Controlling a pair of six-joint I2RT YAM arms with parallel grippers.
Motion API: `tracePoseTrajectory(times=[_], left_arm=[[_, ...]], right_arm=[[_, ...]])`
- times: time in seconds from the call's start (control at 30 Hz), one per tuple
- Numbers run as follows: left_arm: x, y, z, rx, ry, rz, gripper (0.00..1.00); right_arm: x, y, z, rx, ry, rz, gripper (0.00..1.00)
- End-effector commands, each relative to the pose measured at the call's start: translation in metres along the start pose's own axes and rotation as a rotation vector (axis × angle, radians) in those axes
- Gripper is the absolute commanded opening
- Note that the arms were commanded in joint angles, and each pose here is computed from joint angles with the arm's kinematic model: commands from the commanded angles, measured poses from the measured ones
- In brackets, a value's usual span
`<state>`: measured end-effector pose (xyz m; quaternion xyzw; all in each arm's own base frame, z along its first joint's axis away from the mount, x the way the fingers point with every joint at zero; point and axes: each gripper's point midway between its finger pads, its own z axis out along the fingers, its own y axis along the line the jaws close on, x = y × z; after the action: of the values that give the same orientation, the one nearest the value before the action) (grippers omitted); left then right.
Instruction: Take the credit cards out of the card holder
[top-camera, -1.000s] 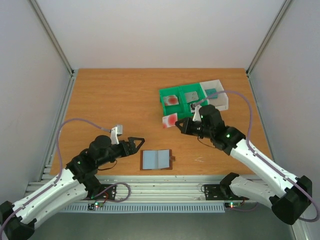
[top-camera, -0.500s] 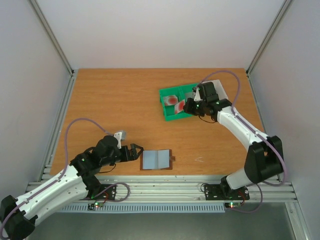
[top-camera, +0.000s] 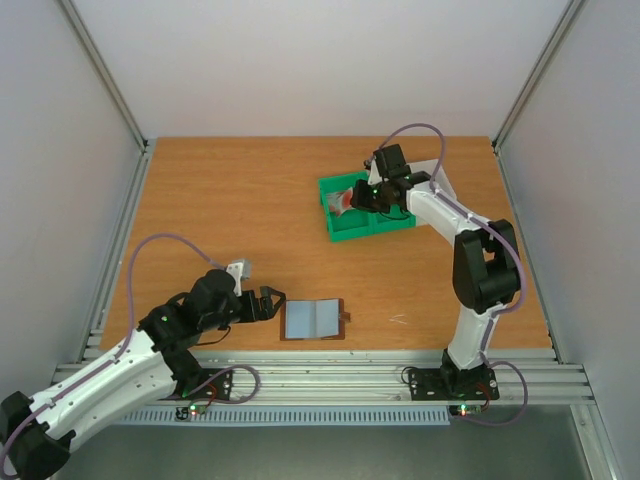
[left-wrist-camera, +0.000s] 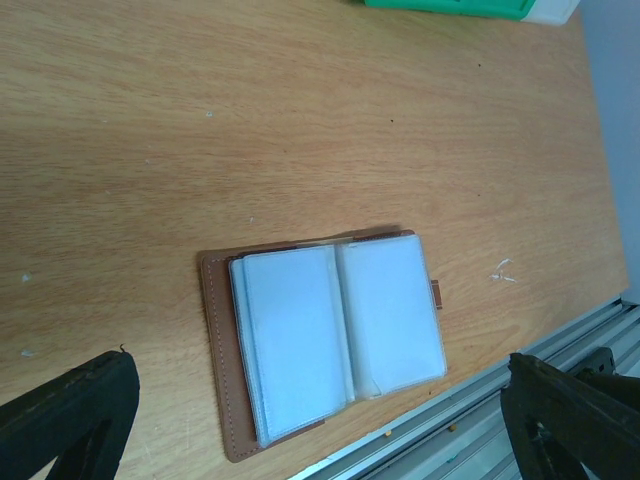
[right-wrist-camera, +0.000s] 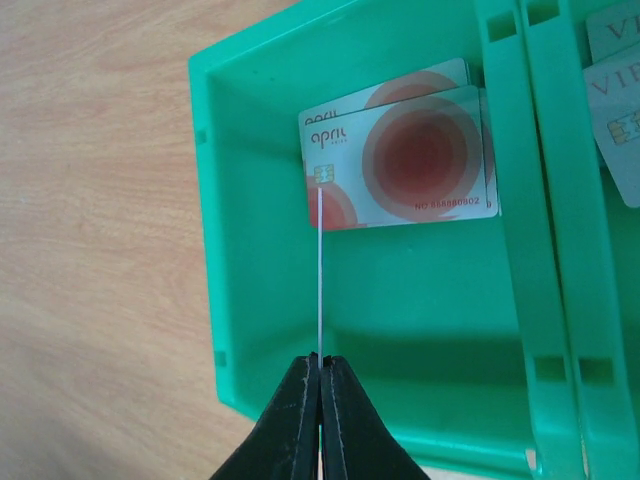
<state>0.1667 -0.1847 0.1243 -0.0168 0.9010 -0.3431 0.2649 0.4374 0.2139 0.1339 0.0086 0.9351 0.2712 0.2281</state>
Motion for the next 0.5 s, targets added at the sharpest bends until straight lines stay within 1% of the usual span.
tracePoseTrajectory(times=[0.0,0.47], left_arm=[[-0.010,-0.005,-0.003,0.007,-0.037,0.024,0.99],[-0.007,-0.004,0.003,-0.004,-0.016,0.015,0.99]], right_arm=[[-0.017,0.001,0.006,-0.014,-0.015,-0.013,0.01],[-0.037,-0.012,0.031,-0.042,-0.021,0.037,0.01]])
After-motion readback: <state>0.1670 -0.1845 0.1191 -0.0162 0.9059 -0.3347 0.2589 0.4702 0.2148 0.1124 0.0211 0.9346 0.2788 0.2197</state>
